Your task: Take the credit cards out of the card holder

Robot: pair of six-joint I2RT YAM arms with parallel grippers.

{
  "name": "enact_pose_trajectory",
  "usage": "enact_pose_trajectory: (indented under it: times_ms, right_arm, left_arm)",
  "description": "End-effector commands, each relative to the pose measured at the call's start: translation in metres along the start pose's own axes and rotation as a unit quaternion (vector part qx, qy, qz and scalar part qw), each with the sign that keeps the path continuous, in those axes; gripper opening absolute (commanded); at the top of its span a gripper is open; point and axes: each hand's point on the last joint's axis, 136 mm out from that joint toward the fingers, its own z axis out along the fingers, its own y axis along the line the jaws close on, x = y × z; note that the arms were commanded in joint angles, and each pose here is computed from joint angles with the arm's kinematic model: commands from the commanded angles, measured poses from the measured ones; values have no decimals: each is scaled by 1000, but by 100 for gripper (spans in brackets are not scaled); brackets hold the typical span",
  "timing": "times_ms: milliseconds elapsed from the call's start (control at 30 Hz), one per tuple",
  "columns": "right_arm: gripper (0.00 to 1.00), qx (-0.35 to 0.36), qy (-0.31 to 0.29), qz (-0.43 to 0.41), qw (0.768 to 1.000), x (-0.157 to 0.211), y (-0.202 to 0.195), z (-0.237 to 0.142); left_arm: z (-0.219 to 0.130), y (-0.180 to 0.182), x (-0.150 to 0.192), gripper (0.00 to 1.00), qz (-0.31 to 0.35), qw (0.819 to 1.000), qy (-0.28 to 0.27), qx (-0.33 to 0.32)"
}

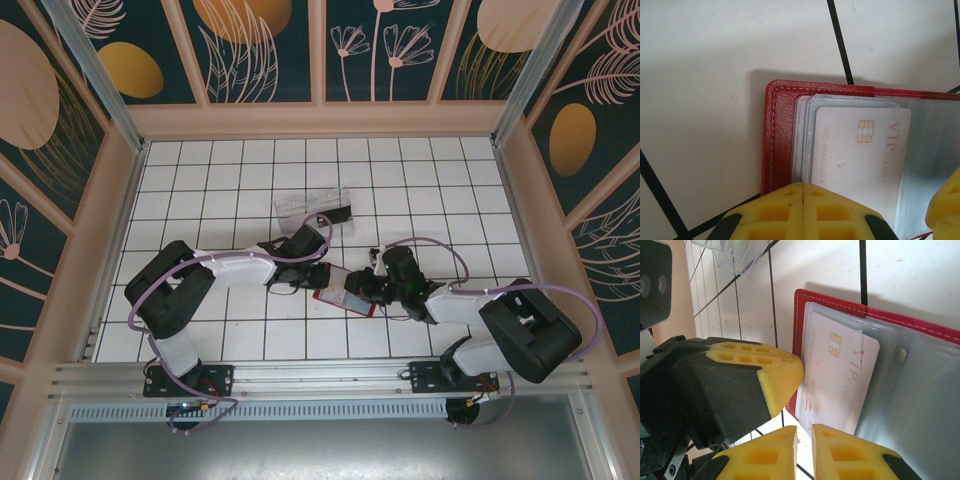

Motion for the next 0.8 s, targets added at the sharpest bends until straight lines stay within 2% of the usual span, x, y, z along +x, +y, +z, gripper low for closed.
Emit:
enact_pose_trajectory:
  times_ms: [0,500,767]
  right_arm:
    - [17,24,4,20,1000,5,-16,1]
    - [22,61,10,36,997,4,-31,6]
    - [21,35,11,32,999,2,-20,11]
  left_arm:
    - [6,17,20,0,-12,999,33,-21]
    - [4,14,19,0,-13,999,32,-19]
    - [4,13,18,0,-14,999,32,-15]
